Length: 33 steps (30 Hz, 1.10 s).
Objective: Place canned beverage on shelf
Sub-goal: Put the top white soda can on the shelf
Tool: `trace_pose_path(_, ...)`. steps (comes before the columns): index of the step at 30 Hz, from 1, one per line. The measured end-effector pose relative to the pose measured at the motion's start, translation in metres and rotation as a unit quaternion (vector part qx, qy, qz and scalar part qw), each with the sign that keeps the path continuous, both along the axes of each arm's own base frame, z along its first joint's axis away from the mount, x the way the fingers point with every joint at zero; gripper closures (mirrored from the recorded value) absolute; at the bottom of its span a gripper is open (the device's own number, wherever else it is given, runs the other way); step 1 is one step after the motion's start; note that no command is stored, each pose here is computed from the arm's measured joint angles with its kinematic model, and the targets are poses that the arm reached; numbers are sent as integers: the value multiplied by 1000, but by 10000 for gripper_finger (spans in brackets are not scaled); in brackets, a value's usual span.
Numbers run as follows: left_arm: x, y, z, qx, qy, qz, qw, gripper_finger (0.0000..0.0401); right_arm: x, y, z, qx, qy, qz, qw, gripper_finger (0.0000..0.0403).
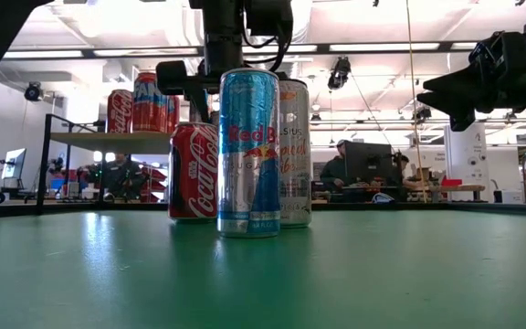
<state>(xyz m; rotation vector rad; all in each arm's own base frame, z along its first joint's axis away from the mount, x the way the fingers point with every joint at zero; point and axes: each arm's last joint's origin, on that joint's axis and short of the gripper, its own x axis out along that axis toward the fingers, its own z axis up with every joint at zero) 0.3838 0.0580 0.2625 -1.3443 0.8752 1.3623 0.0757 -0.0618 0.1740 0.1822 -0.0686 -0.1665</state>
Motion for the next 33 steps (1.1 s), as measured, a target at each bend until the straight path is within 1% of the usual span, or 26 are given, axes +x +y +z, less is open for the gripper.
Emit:
trace_pose_path(2, 0, 0, 1, 0, -1, -3, 1000, 160, 0, 0, 0, 0, 0, 0, 1000, 241)
trace_pose_path(6, 0, -1, 9, -4, -3, -46, 999, 160, 0, 0, 0, 0, 0, 0, 1000, 241)
trace_pose_path(10, -1, -1, 35, 3, -13, -90, 996, 160, 0, 0, 0, 0, 0, 0, 1000, 241)
trace_pose_path(13, -5, -2, 56, 14, -12, -146, 989, 158, 0, 0, 0, 0, 0, 0, 1000, 241)
trace_pose_path(16, -10, -2, 80, 28, -10, -212, 977, 156, 0, 0, 0, 0, 0, 0, 1000, 241)
trace_pose_path(19, -16, -2, 100, 53, -8, -269, 962, 155, 0, 0, 0, 0, 0, 0, 1000, 241)
trace_pose_path(23, -23, -1, 126, 84, -24, -335, 938, 154, 0, 0, 0, 0, 0, 0, 1000, 241)
trace_pose_path(26, -27, 1, 142, 110, -43, -373, 921, 154, 0, 0, 0, 0, 0, 0, 1000, 241)
trace_pose_path(28, -27, 3, 146, 123, -46, -396, 909, 153, 0, 0, 0, 0, 0, 0, 1000, 241)
trace_pose_path(30, -30, 8, 146, 128, -35, -420, 898, 153, 0, 0, 0, 0, 0, 0, 1000, 241)
trace_pose_path(33, -32, 19, 144, 126, -23, -427, 895, 153, 0, 0, 0, 0, 0, 0, 1000, 241)
